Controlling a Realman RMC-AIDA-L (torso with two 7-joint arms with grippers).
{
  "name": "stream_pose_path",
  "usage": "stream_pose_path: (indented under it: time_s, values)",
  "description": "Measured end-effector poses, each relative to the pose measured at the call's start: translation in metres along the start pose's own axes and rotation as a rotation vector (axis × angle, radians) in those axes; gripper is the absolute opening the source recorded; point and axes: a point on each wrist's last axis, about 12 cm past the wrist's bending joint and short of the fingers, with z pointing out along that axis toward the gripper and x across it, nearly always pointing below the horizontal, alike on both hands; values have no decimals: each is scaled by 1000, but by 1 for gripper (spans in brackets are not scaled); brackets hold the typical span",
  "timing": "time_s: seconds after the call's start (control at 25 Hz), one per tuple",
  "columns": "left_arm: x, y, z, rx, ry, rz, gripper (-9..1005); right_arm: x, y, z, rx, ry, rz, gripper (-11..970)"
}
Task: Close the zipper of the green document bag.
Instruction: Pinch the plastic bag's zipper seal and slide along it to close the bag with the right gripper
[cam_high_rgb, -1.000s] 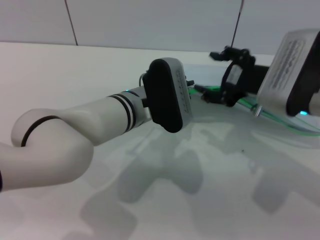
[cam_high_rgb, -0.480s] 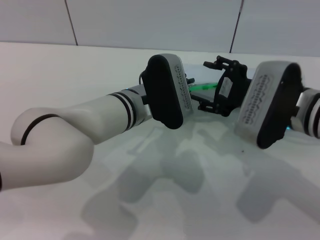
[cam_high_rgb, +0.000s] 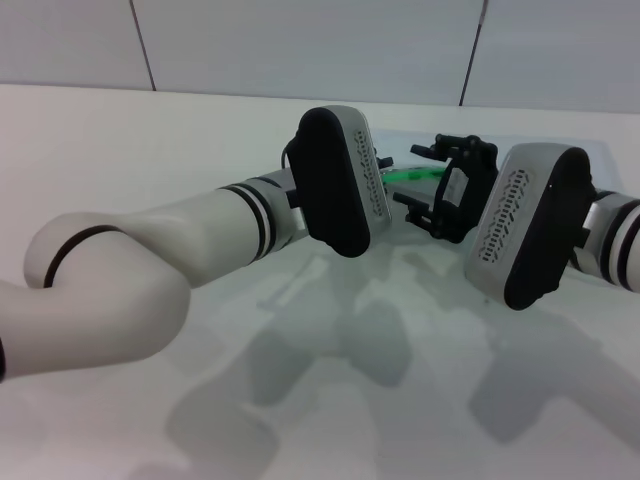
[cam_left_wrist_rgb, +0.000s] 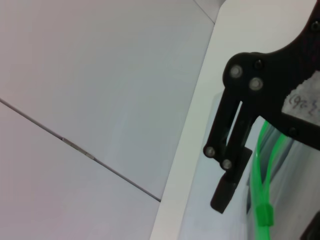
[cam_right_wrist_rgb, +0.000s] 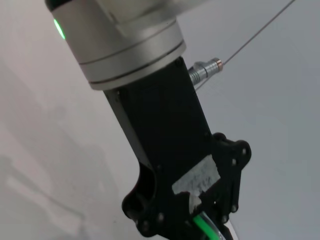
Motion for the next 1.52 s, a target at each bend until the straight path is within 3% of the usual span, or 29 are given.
stream_pose_path:
  time_s: [0.4, 1.04, 1.36, 1.52]
  values:
    - [0, 0, 1, 9, 6, 2, 101, -2, -3, 0, 28, -4, 7, 349]
    - [-1, 2, 0, 0, 1, -3, 110, -5, 0, 3, 13, -10, 2, 238]
    - [-2, 2, 0, -1, -2, 0, 115, -5, -1, 6, 9, -7, 8, 232]
    - [-2, 2, 0, -1, -2, 0, 117, -4, -3, 7, 11, -4, 22, 177]
